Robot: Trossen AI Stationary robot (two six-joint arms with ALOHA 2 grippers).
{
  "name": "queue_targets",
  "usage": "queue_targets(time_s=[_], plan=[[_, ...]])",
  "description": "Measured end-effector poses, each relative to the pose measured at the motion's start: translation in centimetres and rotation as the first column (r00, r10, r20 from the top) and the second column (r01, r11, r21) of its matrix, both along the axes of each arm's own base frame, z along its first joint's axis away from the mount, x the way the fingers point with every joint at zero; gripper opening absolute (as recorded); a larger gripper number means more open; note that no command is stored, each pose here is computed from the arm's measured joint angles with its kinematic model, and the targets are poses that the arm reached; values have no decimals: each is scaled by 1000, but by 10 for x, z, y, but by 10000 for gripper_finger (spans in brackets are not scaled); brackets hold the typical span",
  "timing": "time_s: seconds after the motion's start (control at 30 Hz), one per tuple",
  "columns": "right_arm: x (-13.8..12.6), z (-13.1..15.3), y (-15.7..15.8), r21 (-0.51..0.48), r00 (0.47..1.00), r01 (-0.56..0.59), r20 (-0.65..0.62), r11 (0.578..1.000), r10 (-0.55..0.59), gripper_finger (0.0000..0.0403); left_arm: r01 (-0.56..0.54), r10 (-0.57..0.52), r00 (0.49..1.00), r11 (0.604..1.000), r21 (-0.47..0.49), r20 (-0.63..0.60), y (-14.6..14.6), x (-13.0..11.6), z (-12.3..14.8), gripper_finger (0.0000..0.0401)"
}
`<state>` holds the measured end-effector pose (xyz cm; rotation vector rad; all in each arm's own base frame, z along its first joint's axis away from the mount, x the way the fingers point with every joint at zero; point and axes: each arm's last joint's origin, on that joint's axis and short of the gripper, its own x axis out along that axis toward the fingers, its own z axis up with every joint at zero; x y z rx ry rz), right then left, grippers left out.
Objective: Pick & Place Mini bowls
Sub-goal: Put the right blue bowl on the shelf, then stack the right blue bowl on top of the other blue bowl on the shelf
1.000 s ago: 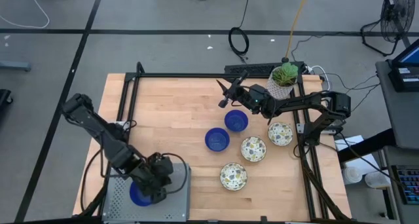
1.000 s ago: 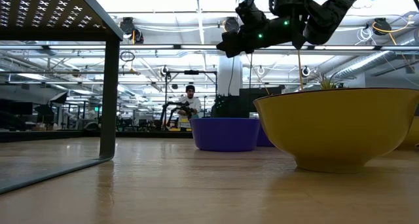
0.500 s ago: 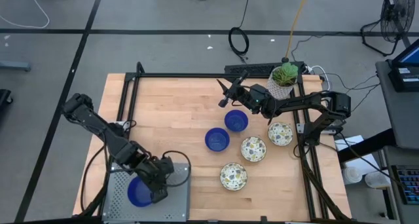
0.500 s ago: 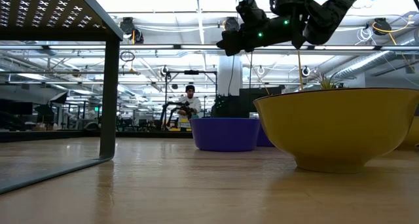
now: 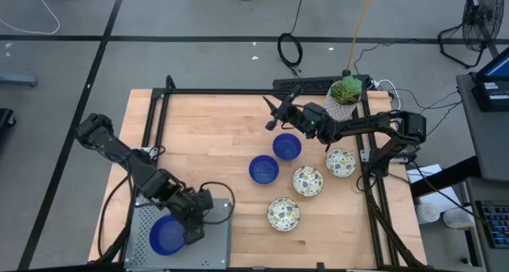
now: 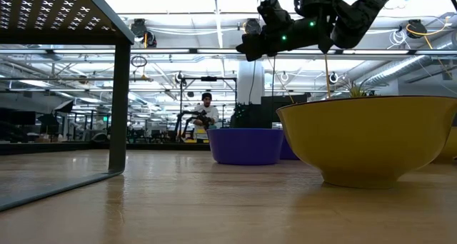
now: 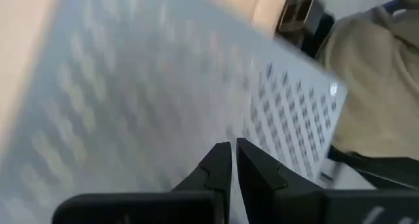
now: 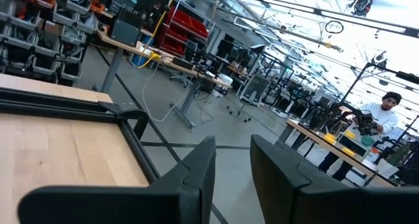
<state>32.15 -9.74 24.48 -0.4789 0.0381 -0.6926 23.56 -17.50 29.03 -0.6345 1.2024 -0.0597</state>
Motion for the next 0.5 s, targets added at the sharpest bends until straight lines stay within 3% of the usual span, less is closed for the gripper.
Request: queue_targets(time_s=[0.13, 0.23, 0.33, 0.4, 0.5], plan=[[1, 4, 11, -5, 999, -32, -4, 999, 32, 86, 75, -118, 978, 967, 242, 169, 12, 10, 1, 26], [-1, 9, 21, -1, 998, -60, -26, 998, 60, 86, 104, -251, 937, 866, 489, 245, 25, 19, 3, 26], [-6, 14, 31, 29, 994, -87, -64, 996, 88, 86, 26, -289, 917, 732, 681, 275, 40, 30, 6, 26], [-11, 16, 36, 70, 988, -97, -112, 993, 105, 86, -28, -275, 919, 669, 743, 283, 52, 36, 8, 26], [-22, 17, 40, 155, 975, -92, -189, 984, 121, 86, -27, -280, 927, 614, 789, 250, 71, 44, 9, 26]])
